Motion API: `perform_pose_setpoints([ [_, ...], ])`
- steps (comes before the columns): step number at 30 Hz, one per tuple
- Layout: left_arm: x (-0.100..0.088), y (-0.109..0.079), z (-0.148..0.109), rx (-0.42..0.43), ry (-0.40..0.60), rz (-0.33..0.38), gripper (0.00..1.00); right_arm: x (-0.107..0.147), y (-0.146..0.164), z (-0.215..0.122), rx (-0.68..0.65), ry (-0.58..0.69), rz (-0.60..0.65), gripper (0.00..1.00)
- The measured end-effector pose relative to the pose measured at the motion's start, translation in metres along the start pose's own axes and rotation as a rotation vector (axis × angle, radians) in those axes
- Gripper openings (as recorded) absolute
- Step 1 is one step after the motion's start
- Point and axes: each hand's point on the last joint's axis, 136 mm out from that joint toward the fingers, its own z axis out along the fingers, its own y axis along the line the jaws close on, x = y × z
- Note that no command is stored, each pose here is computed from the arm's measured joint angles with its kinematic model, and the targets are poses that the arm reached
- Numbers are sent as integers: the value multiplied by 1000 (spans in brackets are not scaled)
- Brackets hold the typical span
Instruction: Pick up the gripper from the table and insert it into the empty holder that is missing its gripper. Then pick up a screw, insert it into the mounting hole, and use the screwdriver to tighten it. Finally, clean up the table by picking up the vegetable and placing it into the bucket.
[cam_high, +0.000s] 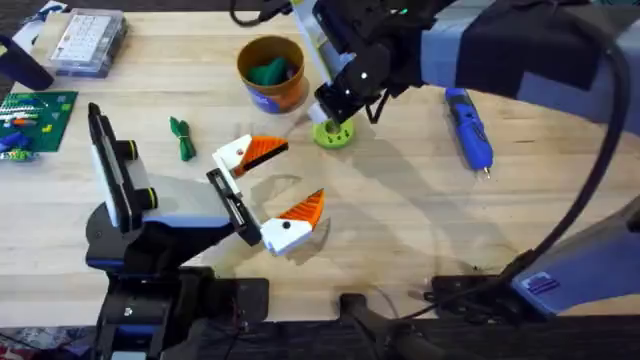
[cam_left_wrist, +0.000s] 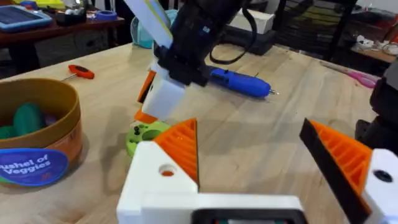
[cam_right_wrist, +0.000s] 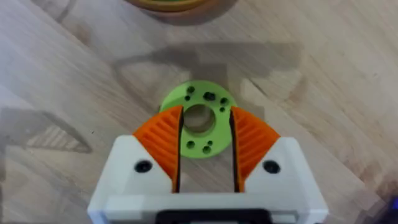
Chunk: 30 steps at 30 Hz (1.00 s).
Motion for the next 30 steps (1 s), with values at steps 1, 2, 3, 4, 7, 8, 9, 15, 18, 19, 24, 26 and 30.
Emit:
perform_pose_setpoints([
  [1,0,0,0,0,0,0,993,-1,-3,-1,3,-3,6,422],
  [2,0,0,0,0,0,0,993,-2,-5,-1,5,-6,11,422],
  [3,0,0,0,0,0,0,993,-3,-6,-1,5,-7,15,422],
  [4,0,0,0,0,0,0,993,-3,-7,-1,4,-8,18,422],
  [7,0,0,0,0,0,0,993,-3,-6,5,-1,-4,19,422],
  [8,0,0,0,0,0,0,993,-2,-6,8,-3,0,19,422],
  [9,0,0,0,0,0,0,993,-1,-5,13,-5,7,19,422],
  [15,0,0,0,0,0,0,993,12,-2,36,-16,65,18,422],
  [18,0,0,0,0,0,0,993,12,-2,37,-16,67,18,422],
  [19,0,0,0,0,0,0,993,12,-2,37,-16,65,18,422],
  [24,0,0,0,0,0,0,993,12,-2,37,-16,64,18,422],
  [26,0,0,0,0,0,0,993,11,-2,37,-16,59,19,422],
  [30,0,0,0,0,0,0,993,6,-2,38,-16,42,19,422],
])
